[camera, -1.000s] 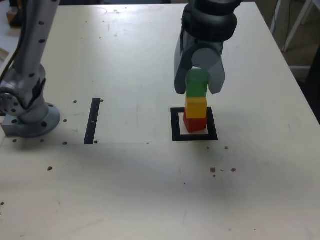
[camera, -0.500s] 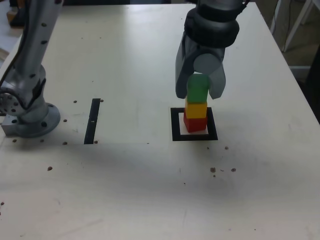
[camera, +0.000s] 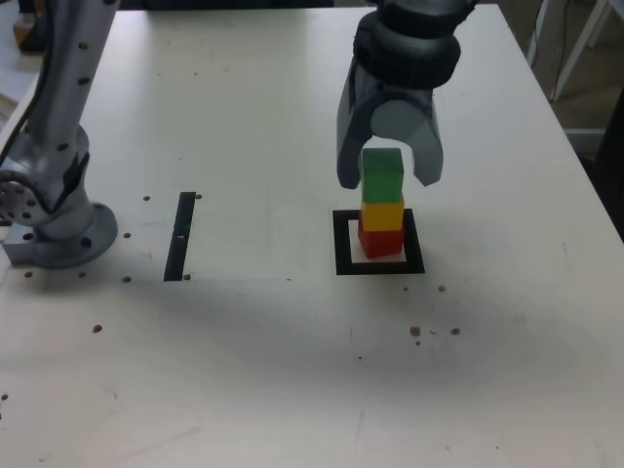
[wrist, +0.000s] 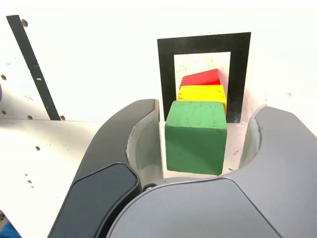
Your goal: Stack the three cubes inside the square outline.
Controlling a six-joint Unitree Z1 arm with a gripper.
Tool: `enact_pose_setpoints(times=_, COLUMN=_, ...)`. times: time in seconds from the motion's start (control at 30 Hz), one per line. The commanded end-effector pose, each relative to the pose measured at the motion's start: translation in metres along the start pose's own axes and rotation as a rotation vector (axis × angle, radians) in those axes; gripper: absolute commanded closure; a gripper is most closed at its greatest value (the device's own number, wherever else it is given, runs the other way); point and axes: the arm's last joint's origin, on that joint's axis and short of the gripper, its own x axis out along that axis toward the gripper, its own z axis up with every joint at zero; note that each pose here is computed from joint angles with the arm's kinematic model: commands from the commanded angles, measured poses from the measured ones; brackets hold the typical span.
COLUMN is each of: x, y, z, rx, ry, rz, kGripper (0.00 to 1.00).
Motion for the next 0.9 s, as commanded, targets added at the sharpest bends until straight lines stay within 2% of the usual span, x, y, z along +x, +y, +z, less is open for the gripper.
enact_pose_setpoints(times=0.0, x=-0.002, y=0.001, z=-0.004, rx=0.0, ry=0.002, rz=-0.001, kGripper=0.13)
enact_pose_setpoints(times=0.2, x=-0.016, y=0.004, z=-0.017, rx=-0.003, ry=-0.029, rz=0.013, kGripper=0.1)
enact_pose_setpoints(times=0.43, x=-0.044, y=0.01, z=-0.054, rx=0.046, ry=-0.096, rz=0.021, kGripper=0.06)
enact_pose_setpoints(times=0.6, x=-0.061, y=0.018, z=-0.117, rx=0.051, ry=-0.146, rz=0.024, kGripper=0.03)
enact_pose_setpoints(times=0.7, x=-0.061, y=0.021, z=-0.16, rx=0.049, ry=-0.165, rz=0.025, kGripper=0.03)
enact_pose_setpoints(times=0.77, x=-0.055, y=0.023, z=-0.187, rx=0.048, ry=-0.163, rz=0.024, kGripper=0.03)
enact_pose_setpoints(times=0.87, x=-0.036, y=0.024, z=-0.217, rx=0.048, ry=-0.137, rz=0.024, kGripper=0.02)
